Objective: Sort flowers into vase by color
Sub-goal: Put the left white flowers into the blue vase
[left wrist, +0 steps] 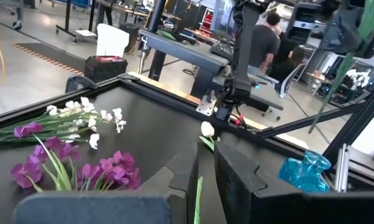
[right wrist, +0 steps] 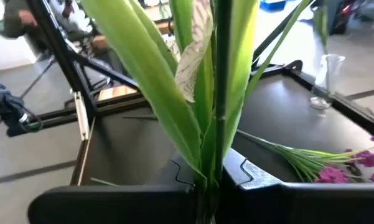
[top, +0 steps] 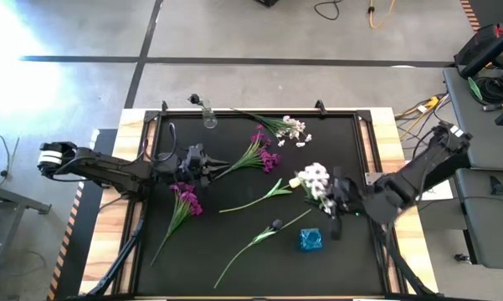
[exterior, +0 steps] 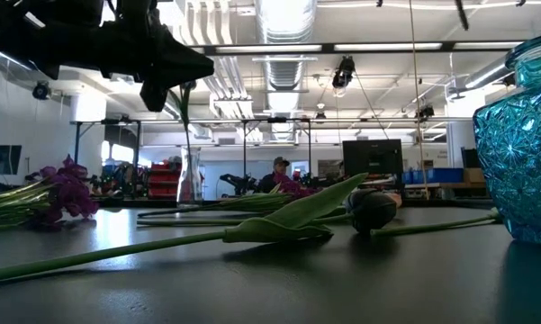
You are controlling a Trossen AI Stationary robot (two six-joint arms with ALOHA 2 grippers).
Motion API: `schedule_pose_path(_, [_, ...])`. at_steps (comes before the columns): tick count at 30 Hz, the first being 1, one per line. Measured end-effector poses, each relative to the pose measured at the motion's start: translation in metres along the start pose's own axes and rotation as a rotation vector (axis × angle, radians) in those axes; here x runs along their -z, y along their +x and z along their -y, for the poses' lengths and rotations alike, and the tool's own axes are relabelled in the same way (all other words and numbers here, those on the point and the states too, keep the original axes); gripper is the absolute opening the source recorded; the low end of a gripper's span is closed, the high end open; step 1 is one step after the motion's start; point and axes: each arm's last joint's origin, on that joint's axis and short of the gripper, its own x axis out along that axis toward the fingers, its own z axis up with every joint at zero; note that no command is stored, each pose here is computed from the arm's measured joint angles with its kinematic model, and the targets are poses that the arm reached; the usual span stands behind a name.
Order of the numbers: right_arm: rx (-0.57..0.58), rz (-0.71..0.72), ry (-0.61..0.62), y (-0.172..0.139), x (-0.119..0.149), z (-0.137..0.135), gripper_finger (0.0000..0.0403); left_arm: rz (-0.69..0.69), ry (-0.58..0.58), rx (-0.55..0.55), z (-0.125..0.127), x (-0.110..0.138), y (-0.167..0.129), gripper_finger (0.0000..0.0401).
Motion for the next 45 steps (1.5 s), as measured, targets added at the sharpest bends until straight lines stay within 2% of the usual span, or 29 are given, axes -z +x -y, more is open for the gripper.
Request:
schedule_pose_path(5, [0.122,0.072,-0.072,-0.017,0.025,-0.017,0.0012,-0.025,0.024,-0.009,-0.001,0.002,0.000,0.0037])
schedule_pose_path(8, [0.169,0.117,-0.029,-0.022,0.033,-0.024,0.0012,-0.035,0.061,-0.011,-0.001,0.003,0.000,0.0037])
schedule_pose_path(12, [0.179,0.125,-0.029,-0.022,0.046,-0.039,0.0012,-0.034,0.108,-0.011,-0.001,0.003,0.000,0.0037])
schedule_pose_path(20, [0.197,0.146,0.001,-0.017,0.058,-0.067,0.0012,-0.039,0.121,-0.039,-0.002,0.004,0.000,0.0037])
schedule_pose_path(30, [0.225,0.145,-0.023,-0.010,0.069,-0.073,0.0012,-0.047,0.123,-0.042,-0.002,0.005,0.000,0.0037])
schedule_pose_path(41, [0.196,0.144,-0.007,-0.018,0.069,-0.074,0.0012,-0.063,0.132,-0.046,-0.003,0.006,0.000,0.0037])
schedule_pose_path(45, [0.208,0.132,-0.038,-0.017,0.073,-0.073,0.0012,-0.071,0.134,-0.049,-0.003,0.007,0.000,0.0037])
